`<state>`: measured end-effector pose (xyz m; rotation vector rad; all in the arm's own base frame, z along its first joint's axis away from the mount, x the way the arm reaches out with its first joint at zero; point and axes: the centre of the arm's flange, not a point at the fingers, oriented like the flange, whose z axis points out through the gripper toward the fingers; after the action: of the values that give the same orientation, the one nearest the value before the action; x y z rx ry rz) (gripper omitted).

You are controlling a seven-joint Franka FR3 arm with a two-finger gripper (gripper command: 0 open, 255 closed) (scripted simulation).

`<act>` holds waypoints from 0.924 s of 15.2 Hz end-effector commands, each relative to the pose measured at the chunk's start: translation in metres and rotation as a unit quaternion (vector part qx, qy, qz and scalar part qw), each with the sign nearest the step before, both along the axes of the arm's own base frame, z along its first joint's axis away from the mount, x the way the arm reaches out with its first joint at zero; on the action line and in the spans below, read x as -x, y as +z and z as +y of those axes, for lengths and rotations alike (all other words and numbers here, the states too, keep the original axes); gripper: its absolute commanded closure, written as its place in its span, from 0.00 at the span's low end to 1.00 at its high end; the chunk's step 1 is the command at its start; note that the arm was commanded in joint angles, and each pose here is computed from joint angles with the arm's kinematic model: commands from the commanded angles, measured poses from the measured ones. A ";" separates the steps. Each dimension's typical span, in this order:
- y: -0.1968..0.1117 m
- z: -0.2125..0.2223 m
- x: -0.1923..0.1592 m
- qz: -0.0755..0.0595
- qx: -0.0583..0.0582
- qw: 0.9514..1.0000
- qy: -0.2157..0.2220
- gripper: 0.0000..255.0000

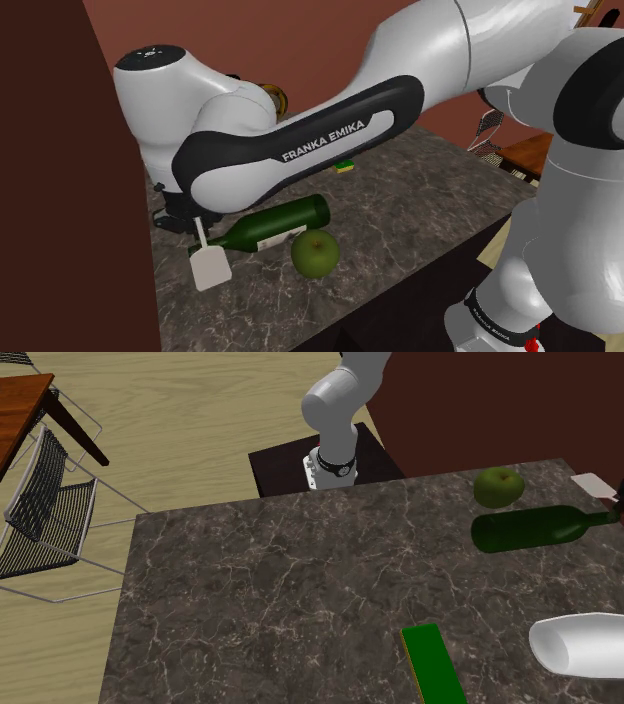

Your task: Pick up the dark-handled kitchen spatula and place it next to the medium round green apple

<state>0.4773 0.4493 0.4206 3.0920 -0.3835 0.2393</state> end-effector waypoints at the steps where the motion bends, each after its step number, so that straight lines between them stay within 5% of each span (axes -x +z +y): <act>1: -0.010 0.001 0.000 0.000 0.000 1.000 0.000 1.00; 14: -0.077 0.001 0.000 0.000 0.000 1.000 0.000 1.00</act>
<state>0.4751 0.4509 0.3771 3.1205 -0.3878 0.3028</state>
